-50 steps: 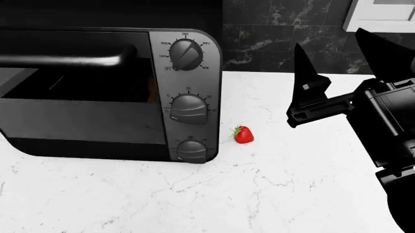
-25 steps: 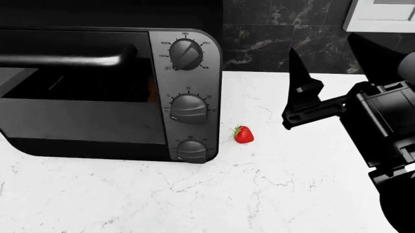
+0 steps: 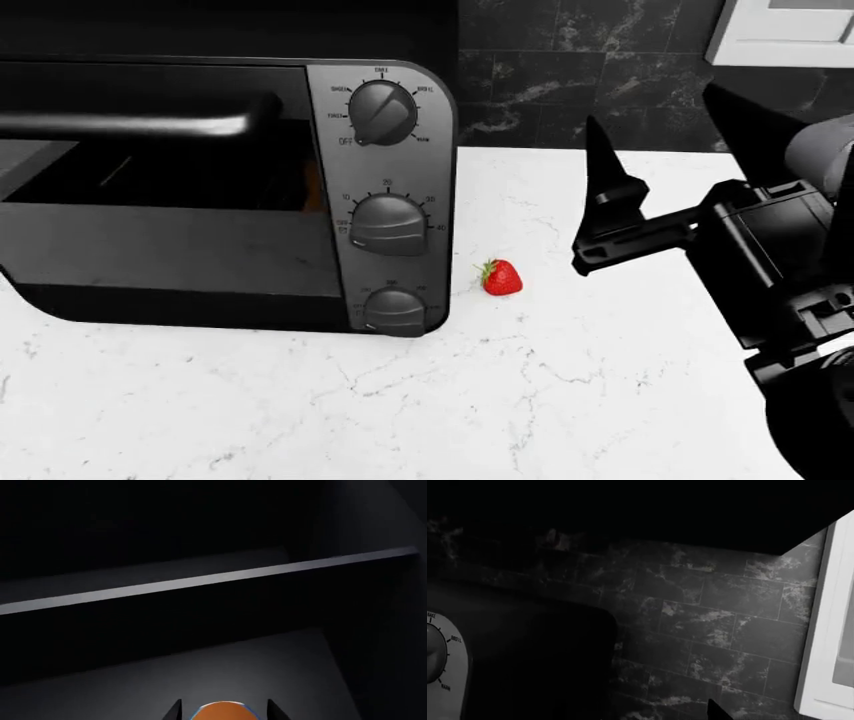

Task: Pick the honey bottle and salsa from the counter and place them in the cabinets closest to them.

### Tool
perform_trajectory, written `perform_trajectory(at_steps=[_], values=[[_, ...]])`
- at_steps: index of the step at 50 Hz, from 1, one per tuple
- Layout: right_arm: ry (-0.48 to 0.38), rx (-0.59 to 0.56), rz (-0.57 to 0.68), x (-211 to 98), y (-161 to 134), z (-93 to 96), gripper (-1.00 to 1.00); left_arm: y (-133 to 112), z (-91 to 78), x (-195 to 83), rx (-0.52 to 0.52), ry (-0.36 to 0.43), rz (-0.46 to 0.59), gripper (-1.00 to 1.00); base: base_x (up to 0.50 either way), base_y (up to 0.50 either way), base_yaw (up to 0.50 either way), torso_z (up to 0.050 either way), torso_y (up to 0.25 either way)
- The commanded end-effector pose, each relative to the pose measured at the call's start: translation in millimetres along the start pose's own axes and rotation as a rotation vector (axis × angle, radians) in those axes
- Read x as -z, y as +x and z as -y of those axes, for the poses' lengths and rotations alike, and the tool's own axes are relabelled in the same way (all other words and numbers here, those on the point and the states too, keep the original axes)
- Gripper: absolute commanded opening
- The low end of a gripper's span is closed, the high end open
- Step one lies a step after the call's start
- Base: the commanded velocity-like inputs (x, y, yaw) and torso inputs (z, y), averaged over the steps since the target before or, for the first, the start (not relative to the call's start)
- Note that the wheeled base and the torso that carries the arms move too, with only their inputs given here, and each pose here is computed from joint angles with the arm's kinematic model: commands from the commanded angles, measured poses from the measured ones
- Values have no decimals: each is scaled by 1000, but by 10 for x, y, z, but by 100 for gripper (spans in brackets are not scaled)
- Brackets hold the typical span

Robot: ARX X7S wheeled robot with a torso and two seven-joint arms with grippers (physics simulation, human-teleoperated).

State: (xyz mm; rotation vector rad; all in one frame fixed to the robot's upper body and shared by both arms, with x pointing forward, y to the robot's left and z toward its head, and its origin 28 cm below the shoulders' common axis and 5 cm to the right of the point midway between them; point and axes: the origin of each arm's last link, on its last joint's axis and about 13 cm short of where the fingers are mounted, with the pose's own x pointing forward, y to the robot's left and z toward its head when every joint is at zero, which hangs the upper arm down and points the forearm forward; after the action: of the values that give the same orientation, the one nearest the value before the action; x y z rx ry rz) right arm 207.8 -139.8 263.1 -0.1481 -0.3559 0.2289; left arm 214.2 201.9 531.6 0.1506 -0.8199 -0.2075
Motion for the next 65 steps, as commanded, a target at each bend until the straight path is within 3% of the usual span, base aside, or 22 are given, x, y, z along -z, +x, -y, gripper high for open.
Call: perform_trajectory(at_steps=[1, 15, 25, 44, 52, 65], values=[[-4, 1, -5, 19, 5, -4, 100, 80, -34, -51, -24, 11, 27, -100, 0, 0, 0, 0, 0], [3, 0, -5, 69, 4, -2, 100, 658, -228, 31, -39, 7, -33, -100, 0, 0, 0, 0, 0], [1, -5, -5, 65, 23, -22, 100, 878, -361, 46, -41, -76, -87, -100, 0, 0, 0, 0, 1], [4, -6, -7, 93, 31, -22, 100, 828, -376, 267, -78, -222, -381, -100, 0, 0, 0, 0, 1], [4, -6, -7, 97, 38, -24, 100, 795, -367, 318, -84, -266, -451, -100, 0, 0, 0, 0, 1], [7, -4, -8, 110, 37, -25, 100, 754, -356, 430, -95, -258, -568, -100, 0, 0, 0, 1, 0]])
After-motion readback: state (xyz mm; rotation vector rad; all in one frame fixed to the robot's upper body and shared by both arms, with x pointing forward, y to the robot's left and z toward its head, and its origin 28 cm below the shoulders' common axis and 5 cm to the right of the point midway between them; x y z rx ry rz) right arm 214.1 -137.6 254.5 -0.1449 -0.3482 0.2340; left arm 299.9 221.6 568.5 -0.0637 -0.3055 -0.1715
